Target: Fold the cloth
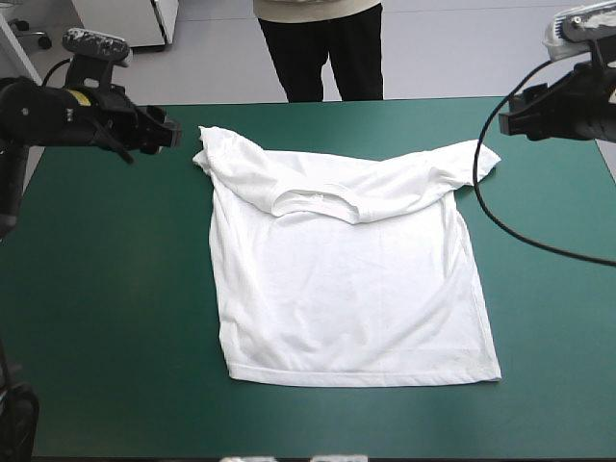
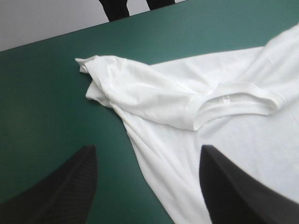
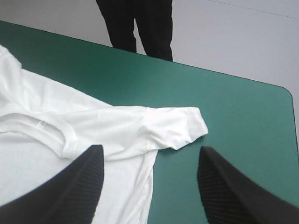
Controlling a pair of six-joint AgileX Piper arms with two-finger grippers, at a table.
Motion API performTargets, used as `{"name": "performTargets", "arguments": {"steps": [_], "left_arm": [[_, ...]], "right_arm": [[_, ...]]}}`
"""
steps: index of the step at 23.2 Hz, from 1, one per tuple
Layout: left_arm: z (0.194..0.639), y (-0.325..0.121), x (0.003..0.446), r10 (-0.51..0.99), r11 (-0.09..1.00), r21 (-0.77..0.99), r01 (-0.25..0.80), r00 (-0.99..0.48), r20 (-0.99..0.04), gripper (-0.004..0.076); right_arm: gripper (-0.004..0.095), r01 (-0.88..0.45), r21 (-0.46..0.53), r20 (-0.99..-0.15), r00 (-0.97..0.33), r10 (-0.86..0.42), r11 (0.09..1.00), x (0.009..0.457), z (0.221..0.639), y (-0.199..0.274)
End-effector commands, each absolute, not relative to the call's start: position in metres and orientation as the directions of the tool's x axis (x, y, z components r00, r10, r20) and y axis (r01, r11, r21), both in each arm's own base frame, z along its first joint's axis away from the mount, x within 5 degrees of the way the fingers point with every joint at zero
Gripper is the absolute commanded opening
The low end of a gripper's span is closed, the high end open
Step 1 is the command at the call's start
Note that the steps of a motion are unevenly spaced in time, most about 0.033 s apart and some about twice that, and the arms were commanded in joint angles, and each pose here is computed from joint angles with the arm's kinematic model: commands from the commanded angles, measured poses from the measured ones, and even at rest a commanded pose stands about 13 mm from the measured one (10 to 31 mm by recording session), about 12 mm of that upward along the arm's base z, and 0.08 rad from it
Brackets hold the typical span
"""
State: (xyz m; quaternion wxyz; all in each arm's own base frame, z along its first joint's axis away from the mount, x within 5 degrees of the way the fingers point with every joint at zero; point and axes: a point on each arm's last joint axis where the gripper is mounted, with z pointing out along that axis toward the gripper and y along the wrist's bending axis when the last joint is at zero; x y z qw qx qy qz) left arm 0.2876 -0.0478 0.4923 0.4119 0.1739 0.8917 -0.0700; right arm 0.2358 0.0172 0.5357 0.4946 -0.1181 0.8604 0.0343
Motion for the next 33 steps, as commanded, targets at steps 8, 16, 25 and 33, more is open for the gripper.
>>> {"name": "performTargets", "arguments": {"steps": [8,16,25,33], "left_arm": [[0.422,-0.051,0.204,0.122,0.917,-0.195,0.348,-0.710,-0.694,0.0453],[0.297,-0.061,0.180,0.104,0.887,-0.351,0.301,-0.869,-0.483,0.0452],[0.224,-0.093,0.193,0.210,0.931,-0.217,0.293,-0.917,-0.340,0.0451],[0.186,-0.121,0.207,0.252,0.913,-0.255,0.319,-0.931,-0.264,0.0442]], "right_arm": [[0.0563,-0.228,-0.042,-0.913,-0.387,-0.131,0.973,0.151,0.554,0.017],[0.0563,-0.243,0.013,-0.879,-0.465,-0.104,0.970,0.149,0.517,0.020],[0.0563,-0.244,0.015,-0.879,-0.465,-0.104,0.970,0.151,0.515,0.020],[0.0531,-0.242,0.008,-0.882,-0.460,-0.108,0.970,0.151,0.515,0.020]]}}
